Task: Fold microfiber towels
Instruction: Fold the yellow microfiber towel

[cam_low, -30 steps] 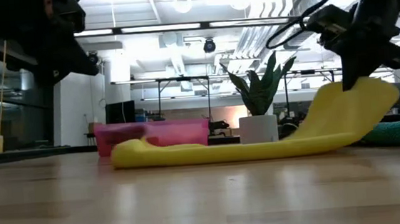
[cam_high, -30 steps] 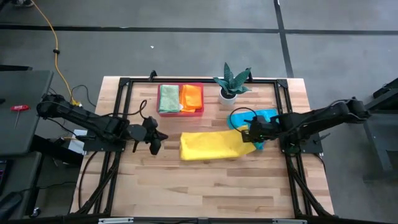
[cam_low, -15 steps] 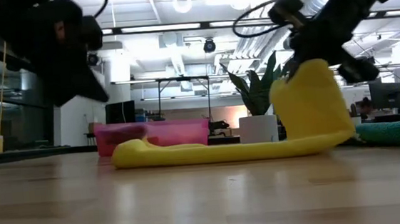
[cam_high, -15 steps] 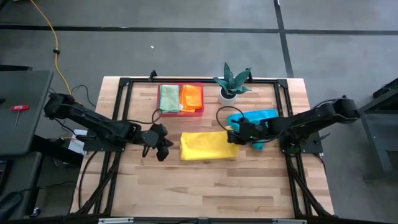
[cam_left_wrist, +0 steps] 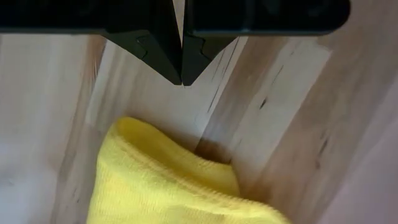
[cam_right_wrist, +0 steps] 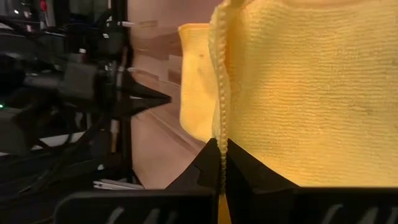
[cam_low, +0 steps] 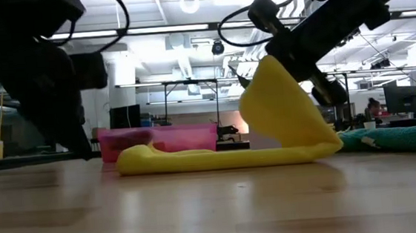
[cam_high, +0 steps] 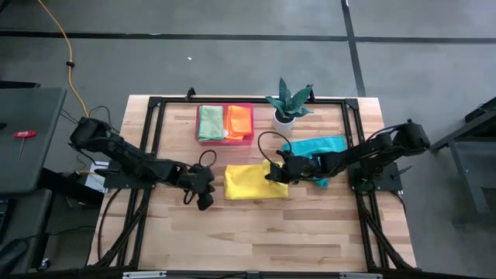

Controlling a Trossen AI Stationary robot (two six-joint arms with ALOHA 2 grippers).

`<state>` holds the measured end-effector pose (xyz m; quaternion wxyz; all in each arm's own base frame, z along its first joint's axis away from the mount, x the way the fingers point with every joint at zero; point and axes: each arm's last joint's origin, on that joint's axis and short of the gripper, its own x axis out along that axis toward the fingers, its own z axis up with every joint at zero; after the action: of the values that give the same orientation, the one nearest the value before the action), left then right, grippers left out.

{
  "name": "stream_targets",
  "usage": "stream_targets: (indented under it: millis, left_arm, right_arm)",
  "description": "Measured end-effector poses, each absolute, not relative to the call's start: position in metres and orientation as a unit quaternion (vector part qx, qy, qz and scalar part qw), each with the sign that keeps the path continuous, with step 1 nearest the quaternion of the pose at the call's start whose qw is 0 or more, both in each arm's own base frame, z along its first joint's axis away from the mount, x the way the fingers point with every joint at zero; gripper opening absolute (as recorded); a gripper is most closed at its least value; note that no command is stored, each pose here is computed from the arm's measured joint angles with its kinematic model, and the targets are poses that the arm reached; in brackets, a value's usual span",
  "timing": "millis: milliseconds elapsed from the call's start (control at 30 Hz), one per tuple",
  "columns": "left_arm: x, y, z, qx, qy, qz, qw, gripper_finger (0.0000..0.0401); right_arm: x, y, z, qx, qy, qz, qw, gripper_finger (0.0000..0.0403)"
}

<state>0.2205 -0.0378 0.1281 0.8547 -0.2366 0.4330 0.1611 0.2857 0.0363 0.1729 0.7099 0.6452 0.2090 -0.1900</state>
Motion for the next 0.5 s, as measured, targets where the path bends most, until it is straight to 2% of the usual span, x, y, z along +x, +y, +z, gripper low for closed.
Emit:
stream_targets:
  millis: [167, 333, 500]
  left_arm:
    - [0.233, -0.04, 0.113, -0.234, 0.423, 0.155, 0.862, 0.0]
    - [0.238, -0.041, 0.102, -0.235, 0.424, 0.16, 0.86, 0.0]
    - [0.239, -0.041, 0.103, -0.233, 0.412, 0.166, 0.865, 0.0]
  right_arm:
    - [0.294, 0.037, 0.176, 0.656, 0.193, -0.182, 0.706, 0.0]
    - [0.316, 0.04, 0.187, 0.641, 0.187, -0.168, 0.725, 0.0]
    - [0.336, 0.04, 0.178, 0.634, 0.198, -0.181, 0.725, 0.0]
